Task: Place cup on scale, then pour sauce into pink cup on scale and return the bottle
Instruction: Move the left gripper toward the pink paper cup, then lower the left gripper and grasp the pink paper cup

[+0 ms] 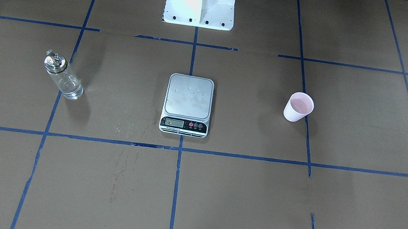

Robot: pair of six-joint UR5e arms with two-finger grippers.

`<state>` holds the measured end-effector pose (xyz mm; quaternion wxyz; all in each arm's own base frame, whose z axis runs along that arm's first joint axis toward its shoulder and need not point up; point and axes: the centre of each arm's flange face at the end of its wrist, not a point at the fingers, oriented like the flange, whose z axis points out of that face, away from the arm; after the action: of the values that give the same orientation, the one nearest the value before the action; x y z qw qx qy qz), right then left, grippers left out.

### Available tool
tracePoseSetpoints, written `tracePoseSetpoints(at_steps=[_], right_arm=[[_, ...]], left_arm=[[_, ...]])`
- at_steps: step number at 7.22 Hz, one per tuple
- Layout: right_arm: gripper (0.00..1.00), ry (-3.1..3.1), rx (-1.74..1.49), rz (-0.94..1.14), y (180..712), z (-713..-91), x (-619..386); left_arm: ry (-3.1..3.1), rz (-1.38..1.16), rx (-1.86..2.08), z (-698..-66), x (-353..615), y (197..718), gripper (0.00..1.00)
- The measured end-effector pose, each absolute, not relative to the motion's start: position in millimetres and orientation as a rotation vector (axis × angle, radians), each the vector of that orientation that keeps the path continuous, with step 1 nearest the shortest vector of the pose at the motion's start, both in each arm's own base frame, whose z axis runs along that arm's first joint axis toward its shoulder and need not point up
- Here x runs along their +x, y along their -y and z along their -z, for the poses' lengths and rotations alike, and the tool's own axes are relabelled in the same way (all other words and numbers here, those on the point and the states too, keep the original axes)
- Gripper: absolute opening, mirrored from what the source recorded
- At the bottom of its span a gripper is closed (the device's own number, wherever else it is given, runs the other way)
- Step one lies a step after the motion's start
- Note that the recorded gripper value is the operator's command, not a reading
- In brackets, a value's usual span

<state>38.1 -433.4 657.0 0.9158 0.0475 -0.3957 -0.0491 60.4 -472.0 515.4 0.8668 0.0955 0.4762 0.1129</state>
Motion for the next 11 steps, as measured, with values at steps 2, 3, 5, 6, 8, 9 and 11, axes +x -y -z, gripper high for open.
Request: tracePoseSetpoints(at_steps=[2, 3, 5, 6, 8, 9, 11], right_arm=[[1.0, 0.825, 0.099, 0.104, 434, -656, 37], [1.0, 0.834, 0.099, 0.105, 434, -655, 37], [1.0, 0.85, 0.135, 0.121, 434, -653, 36], [1.0, 0.853, 0.16, 0.133, 435, -654, 35], [1.0, 0.855, 0.18, 0.143, 435, -653, 35], [1.0, 0.856, 0.18, 0.144, 435, -654, 34], [1.0, 0.857, 0.179, 0.145, 435, -654, 34]], left_arm=[[-1.007, -0.166, 0.168, -474, 138, 467, 1.0], [-1.01, -0.119, 0.135, -459, 175, 463, 1.0], [-0.991, -0.049, 0.084, -436, 244, 456, 1.0], [-0.974, -0.029, 0.07, -429, 276, 451, 1.0], [-0.965, -0.024, 0.045, -423, 311, 441, 1.0], [-0.953, -0.019, 0.042, -427, 317, 440, 1.0], [-0.934, -0.02, 0.038, -434, 330, 441, 0.91]])
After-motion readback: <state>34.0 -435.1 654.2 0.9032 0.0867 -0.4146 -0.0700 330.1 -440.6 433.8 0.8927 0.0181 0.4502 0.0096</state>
